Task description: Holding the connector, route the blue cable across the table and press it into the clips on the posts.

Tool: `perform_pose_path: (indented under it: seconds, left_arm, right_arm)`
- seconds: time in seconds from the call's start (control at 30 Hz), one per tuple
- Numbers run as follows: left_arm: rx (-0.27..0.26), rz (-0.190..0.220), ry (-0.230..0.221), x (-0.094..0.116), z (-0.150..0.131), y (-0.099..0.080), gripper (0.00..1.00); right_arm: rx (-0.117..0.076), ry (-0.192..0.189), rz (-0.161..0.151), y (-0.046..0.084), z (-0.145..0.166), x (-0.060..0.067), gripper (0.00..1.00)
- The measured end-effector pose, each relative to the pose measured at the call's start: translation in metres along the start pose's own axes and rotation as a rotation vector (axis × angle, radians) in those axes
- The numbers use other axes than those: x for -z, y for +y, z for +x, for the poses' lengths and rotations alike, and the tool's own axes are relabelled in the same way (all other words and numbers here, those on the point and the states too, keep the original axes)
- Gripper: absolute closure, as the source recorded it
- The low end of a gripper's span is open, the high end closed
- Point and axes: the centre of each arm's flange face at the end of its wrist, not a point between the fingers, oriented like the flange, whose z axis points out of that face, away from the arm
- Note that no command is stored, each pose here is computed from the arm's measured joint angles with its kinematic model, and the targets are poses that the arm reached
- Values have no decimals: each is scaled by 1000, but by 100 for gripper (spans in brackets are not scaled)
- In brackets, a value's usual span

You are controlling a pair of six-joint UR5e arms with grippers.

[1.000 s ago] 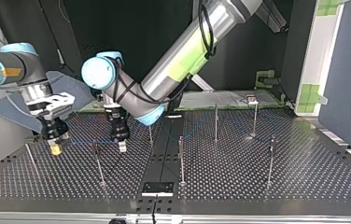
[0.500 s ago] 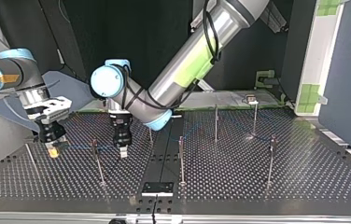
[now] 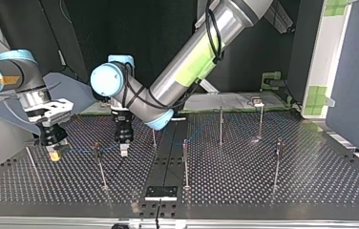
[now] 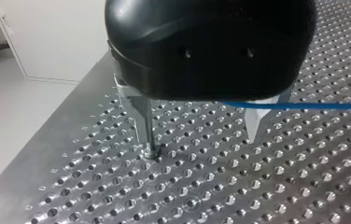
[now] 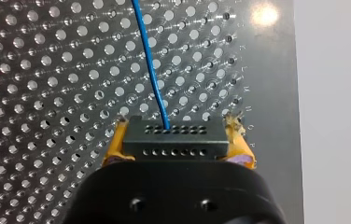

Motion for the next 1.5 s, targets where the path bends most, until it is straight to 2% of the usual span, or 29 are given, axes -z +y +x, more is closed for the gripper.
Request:
perform_pose_path:
  seconds: [0.33,0.43,0.57,0.73,0.9,1.0,1.23,1.5]
  left_arm:
    - [28,5,60,9,-3,3,2]
    - [35,14,81,16,-7,1,2]
    - [20,12,112,30,-12,0,2]
    - [21,48,120,44,-26,0,2]
    - [40,98,104,61,-42,-7,2]
    - [52,110,87,67,-51,-7,2]
    - [91,96,35,70,-74,6,2]
    - [186,82,-28,77,-102,23,2]
  right_arm:
    - [1,0,-1,0,0,0,100]
    - [1,0,-1,0,0,0,100]
    - [0,-1,0,0,0,0,100]
    - [0,-1,0,0,0,0,100]
    - [-1,-3,-2,0,-1,0,100]
    - [-1,-3,-2,0,-1,0,100]
    - [-2,-6,3,-3,-2,0,100]
    - [-3,-13,14,-11,-6,-1,100]
